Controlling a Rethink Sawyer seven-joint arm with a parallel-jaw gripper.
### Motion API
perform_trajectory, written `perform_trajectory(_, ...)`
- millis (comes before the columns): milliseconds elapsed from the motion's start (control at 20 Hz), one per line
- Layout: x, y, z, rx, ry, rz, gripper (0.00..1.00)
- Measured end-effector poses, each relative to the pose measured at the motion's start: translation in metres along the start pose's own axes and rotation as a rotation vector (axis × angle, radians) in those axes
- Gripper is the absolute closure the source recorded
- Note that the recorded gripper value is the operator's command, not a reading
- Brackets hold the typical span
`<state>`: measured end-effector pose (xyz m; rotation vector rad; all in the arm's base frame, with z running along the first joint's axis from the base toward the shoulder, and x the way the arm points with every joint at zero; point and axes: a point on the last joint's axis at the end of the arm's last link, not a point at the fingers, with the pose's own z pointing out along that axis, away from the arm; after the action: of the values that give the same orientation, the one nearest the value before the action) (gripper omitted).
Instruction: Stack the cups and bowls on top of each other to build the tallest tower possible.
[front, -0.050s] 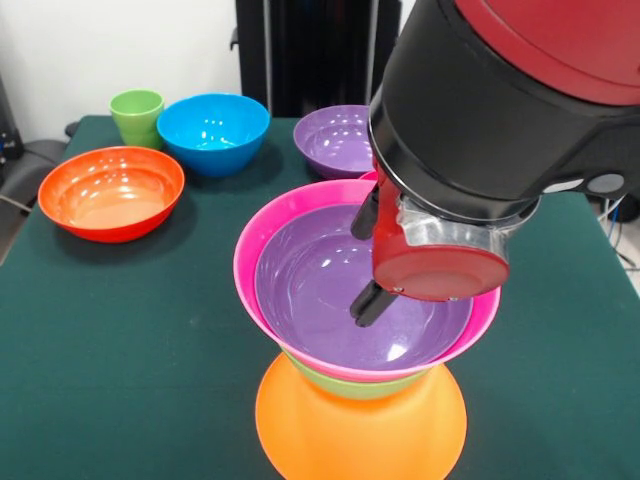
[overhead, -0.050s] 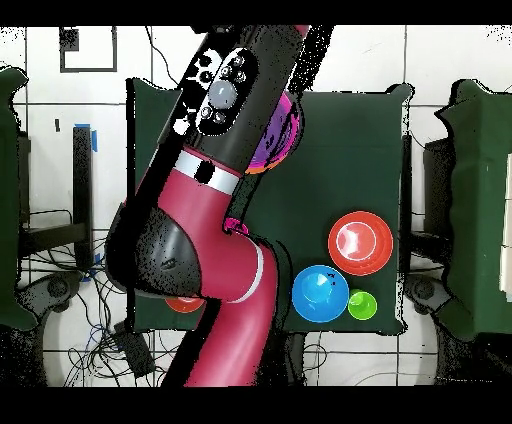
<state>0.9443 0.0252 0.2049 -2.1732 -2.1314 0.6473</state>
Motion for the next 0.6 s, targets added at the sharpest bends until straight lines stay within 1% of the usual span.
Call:
perform_trajectory(350,-0.001,-0.001,-0.003,-0.004,0.008,0.000,0.00)
perform_trajectory(600,-0.007,-0.005,-0.013,-0.012,0.011,0.004,0.00)
